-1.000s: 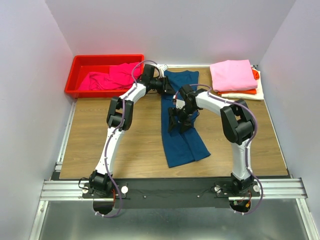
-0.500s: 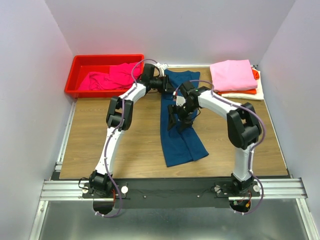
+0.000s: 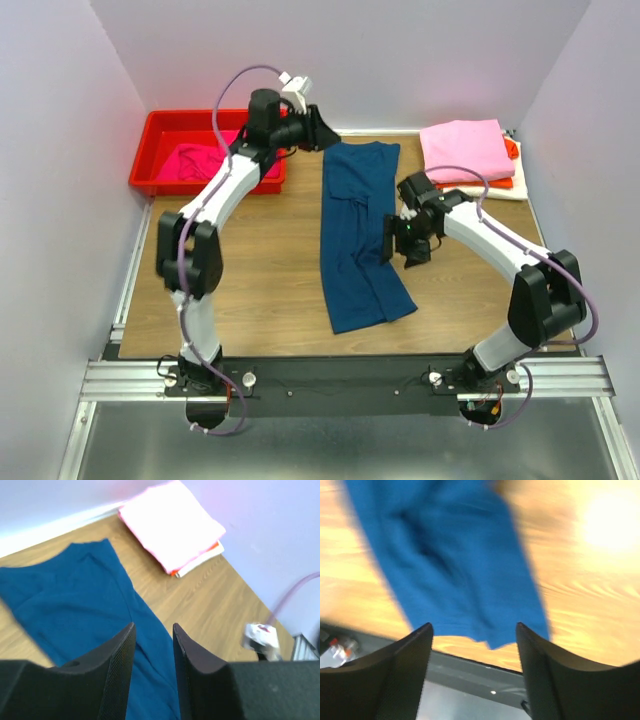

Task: Fold and stack the t-shirts
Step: Fold the tshirt

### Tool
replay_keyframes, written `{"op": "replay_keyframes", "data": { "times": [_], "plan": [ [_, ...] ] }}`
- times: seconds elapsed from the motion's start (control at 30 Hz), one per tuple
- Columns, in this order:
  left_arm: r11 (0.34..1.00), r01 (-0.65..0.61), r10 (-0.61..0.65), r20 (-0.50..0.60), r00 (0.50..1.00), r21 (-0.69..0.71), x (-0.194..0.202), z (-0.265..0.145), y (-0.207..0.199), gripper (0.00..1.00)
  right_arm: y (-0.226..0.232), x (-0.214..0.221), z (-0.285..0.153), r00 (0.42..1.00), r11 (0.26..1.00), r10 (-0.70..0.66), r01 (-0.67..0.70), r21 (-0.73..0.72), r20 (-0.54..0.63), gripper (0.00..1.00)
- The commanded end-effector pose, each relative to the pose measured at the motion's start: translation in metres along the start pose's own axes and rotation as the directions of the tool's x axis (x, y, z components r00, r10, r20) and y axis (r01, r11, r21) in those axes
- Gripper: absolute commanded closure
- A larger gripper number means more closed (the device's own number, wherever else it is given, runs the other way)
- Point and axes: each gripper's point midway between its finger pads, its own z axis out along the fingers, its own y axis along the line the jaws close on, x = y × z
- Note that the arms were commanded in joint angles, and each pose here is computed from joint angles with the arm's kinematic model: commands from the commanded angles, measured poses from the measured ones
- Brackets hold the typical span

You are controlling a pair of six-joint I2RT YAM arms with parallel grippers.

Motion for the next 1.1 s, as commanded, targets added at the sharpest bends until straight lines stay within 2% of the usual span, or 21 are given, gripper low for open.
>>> {"op": "replay_keyframes", "data": {
  "times": [0.0,0.03,0.07,0.13,0.23,0.27,0.33,0.37,0.43,0.47,0.8,1.07],
  "plan": [
    [0.979,-0.003,0.002,-0.006,1.0,-0.204,0.033,-0.032,0.013,0.57,-0.044,0.022,-0.001,0.993,0.977,0.118,-0.117,0.178,0.004,0.3],
    [0.975,-0.014,0.018,0.016,1.0,-0.22,0.027,-0.048,0.0,0.57,-0.05,0.034,0.004,0.99,0.972,0.136,-0.13,0.196,-0.02,0.34],
    [0.962,0.008,-0.016,-0.028,0.999,-0.272,0.06,-0.054,0.008,0.57,-0.054,0.038,0.003,0.987,0.967,0.162,-0.155,0.201,-0.015,0.35],
    [0.948,0.029,-0.05,-0.059,0.997,-0.316,0.09,-0.076,0.002,0.57,-0.064,0.054,0.008,0.981,0.956,0.192,-0.178,0.233,-0.038,0.38],
    [0.949,0.054,-0.085,-0.088,0.992,-0.312,0.117,-0.094,-0.02,0.57,-0.072,0.066,0.009,0.976,0.948,0.213,-0.195,0.252,-0.045,0.43],
    [0.944,0.074,-0.12,-0.128,0.984,-0.32,0.144,-0.101,-0.021,0.57,-0.077,0.073,0.012,0.972,0.942,0.228,-0.206,0.265,-0.057,0.44],
    [0.951,0.092,-0.14,-0.144,0.98,-0.296,0.158,-0.111,-0.041,0.57,-0.081,0.08,0.013,0.969,0.938,0.24,-0.214,0.274,-0.064,0.46],
    [0.945,0.106,-0.165,-0.172,0.971,-0.309,0.179,-0.118,-0.041,0.57,-0.085,0.085,0.016,0.967,0.934,0.245,-0.215,0.285,-0.074,0.47],
    [0.946,0.123,-0.18,-0.167,0.969,-0.301,0.188,-0.128,-0.054,0.57,-0.089,0.084,0.019,0.969,0.932,0.241,-0.215,0.292,-0.055,0.49],
    [0.944,0.135,-0.198,-0.192,0.961,-0.302,0.205,-0.133,-0.058,0.57,-0.09,0.083,0.02,0.968,0.93,0.244,-0.219,0.295,-0.05,0.5],
    [0.933,0.201,-0.266,-0.198,0.943,-0.297,0.252,-0.173,-0.084,0.57,-0.098,0.074,0.041,0.972,0.93,0.233,-0.228,0.289,0.018,0.59],
    [0.923,0.219,-0.3,-0.234,0.925,-0.317,0.277,-0.18,-0.093,0.57,-0.095,0.095,0.051,0.968,0.943,0.244,-0.224,0.246,-0.052,0.64]
  ]
}}
